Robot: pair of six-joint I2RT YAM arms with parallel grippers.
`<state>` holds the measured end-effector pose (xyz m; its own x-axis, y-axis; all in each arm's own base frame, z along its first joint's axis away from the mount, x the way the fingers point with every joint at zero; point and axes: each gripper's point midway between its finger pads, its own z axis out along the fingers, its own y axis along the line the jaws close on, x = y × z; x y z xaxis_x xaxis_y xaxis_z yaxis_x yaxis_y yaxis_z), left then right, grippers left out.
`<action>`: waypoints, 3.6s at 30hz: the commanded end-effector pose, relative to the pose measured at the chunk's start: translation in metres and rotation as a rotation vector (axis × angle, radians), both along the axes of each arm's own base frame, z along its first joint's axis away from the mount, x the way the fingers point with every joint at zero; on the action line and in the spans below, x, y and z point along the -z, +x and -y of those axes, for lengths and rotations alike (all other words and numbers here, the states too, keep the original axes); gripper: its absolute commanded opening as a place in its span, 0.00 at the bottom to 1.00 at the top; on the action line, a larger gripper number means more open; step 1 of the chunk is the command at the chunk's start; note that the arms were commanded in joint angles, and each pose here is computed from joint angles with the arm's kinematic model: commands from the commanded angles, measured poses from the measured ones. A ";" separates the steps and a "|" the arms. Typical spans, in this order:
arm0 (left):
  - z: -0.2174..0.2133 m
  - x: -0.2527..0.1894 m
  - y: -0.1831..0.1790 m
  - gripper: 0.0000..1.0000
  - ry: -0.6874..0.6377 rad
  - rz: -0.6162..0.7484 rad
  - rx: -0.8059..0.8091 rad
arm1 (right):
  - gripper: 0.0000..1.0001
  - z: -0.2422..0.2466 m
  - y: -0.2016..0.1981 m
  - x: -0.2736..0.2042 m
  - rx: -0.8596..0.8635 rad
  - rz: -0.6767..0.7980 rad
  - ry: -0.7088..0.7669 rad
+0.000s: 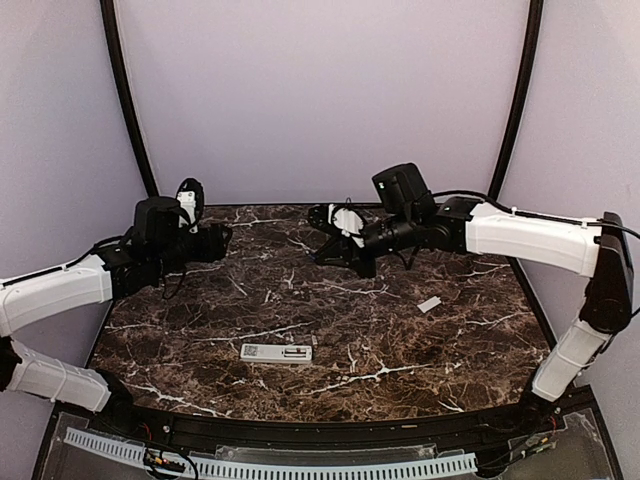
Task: Load the batteries into the remote control
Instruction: Place the battery in the battery compartment.
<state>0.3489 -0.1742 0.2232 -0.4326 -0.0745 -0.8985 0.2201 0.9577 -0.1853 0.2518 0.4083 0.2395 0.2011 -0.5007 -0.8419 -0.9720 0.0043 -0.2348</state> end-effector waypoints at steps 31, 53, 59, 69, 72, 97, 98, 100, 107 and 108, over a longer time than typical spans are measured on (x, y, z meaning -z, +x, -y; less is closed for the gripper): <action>-0.049 0.062 -0.054 0.66 -0.010 -0.164 -0.099 | 0.00 -0.035 -0.051 0.083 -0.166 -0.305 -0.112; 0.006 0.006 -0.064 0.62 0.124 0.024 0.346 | 0.00 -0.061 -0.035 0.022 0.047 -0.355 0.073; -0.043 0.047 -0.063 0.63 0.061 -0.124 0.019 | 0.00 -0.077 -0.060 0.075 -0.011 -0.371 -0.084; -0.027 0.063 -0.068 0.64 0.039 -0.205 0.090 | 0.00 -0.070 -0.065 0.137 -0.038 -0.372 -0.220; -0.027 0.066 -0.069 0.64 0.040 -0.217 0.092 | 0.00 -0.066 -0.066 0.152 -0.029 -0.380 -0.254; -0.019 0.072 -0.065 0.64 0.047 -0.235 0.121 | 0.00 -0.042 -0.075 0.205 -0.043 -0.423 -0.373; -0.019 0.072 -0.064 0.64 0.047 -0.236 0.121 | 0.00 -0.041 -0.075 0.206 -0.043 -0.422 -0.380; -0.020 0.072 -0.064 0.64 0.049 -0.238 0.116 | 0.00 -0.039 -0.075 0.209 -0.039 -0.419 -0.393; -0.013 0.068 -0.068 0.64 0.037 -0.222 0.165 | 0.00 -0.038 -0.072 0.217 -0.036 -0.404 -0.420; -0.012 0.068 -0.068 0.64 0.036 -0.221 0.169 | 0.00 -0.038 -0.071 0.218 -0.034 -0.402 -0.423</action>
